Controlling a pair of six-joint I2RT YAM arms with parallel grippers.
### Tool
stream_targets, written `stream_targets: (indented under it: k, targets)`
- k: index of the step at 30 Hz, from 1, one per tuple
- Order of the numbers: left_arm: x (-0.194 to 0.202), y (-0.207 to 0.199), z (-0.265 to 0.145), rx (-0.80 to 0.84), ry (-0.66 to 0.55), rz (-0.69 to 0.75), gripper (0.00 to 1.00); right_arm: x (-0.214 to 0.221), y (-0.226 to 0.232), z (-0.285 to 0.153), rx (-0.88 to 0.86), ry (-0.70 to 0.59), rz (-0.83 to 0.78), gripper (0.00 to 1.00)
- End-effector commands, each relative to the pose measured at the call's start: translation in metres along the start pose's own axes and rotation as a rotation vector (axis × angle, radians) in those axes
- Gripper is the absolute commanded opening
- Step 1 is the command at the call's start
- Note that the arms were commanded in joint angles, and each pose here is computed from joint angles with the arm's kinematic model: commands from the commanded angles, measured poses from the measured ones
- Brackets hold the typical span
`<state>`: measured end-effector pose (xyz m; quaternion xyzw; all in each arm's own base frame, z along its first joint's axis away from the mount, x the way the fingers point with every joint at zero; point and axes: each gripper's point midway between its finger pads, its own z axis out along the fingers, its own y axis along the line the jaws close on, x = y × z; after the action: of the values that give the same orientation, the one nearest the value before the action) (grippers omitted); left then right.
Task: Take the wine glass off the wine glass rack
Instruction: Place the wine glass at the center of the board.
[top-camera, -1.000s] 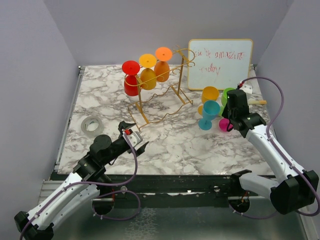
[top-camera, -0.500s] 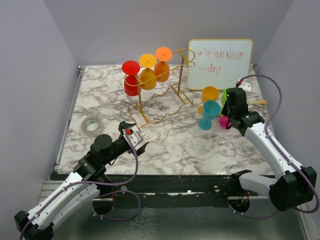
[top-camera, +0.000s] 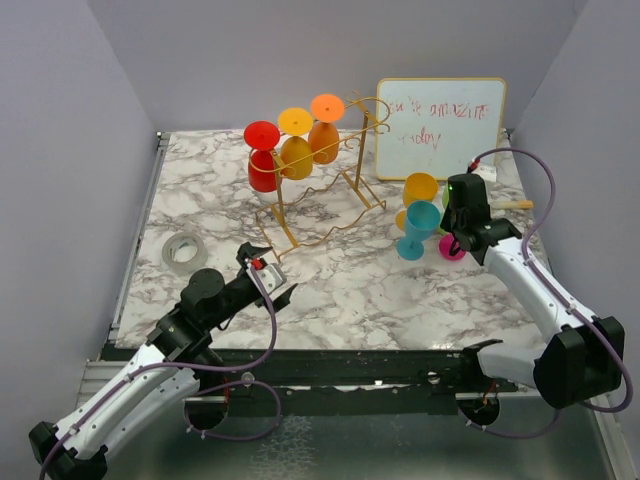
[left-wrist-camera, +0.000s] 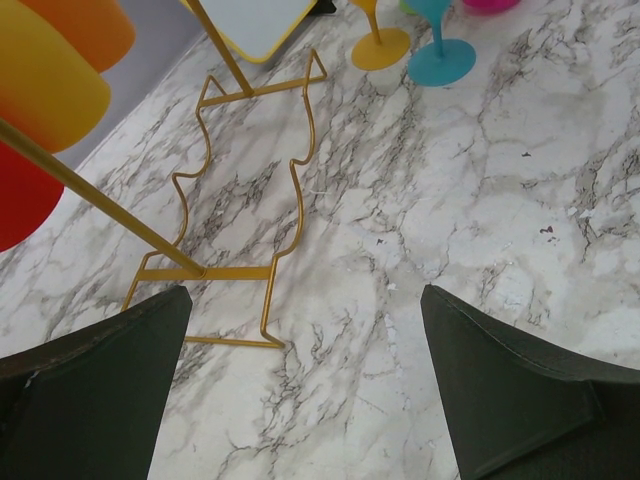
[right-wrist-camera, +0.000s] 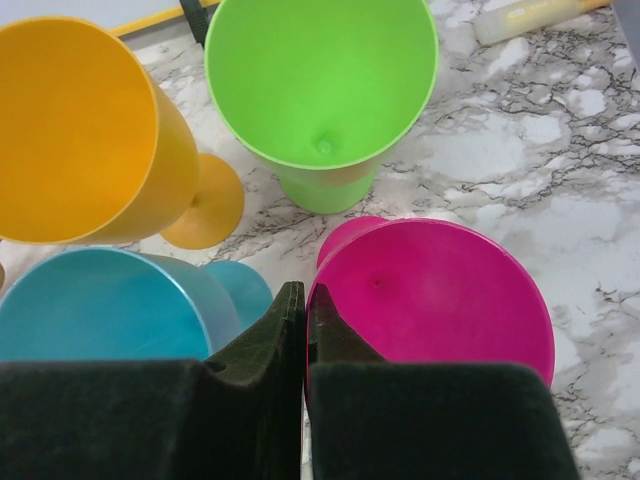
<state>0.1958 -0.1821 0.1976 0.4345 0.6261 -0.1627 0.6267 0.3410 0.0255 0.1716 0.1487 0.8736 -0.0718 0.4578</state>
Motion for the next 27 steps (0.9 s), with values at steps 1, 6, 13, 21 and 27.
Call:
stream_targets:
  k: [1, 6, 13, 21, 27]
  targets:
    - [0.000, 0.001, -0.002, -0.004, -0.001, 0.005, 0.99, 0.004, -0.001, 0.007, 0.000, 0.023, -0.020, 0.01]
    - [0.001, 0.000, -0.002, -0.001, 0.001, 0.006, 0.99, 0.007, 0.003, 0.010, -0.027, 0.040, -0.012, 0.01]
    - [0.000, 0.001, -0.002, -0.003, -0.003, 0.007, 0.99, 0.005, 0.007, 0.013, -0.046, 0.055, -0.001, 0.07]
    - [0.000, 0.001, -0.002, -0.002, -0.002, 0.008, 0.99, 0.001, 0.006, 0.013, -0.044, 0.057, 0.012, 0.11]
    - [0.001, 0.000, -0.002, 0.000, -0.001, 0.009, 0.99, -0.007, 0.009, 0.011, -0.063, 0.047, 0.014, 0.11]
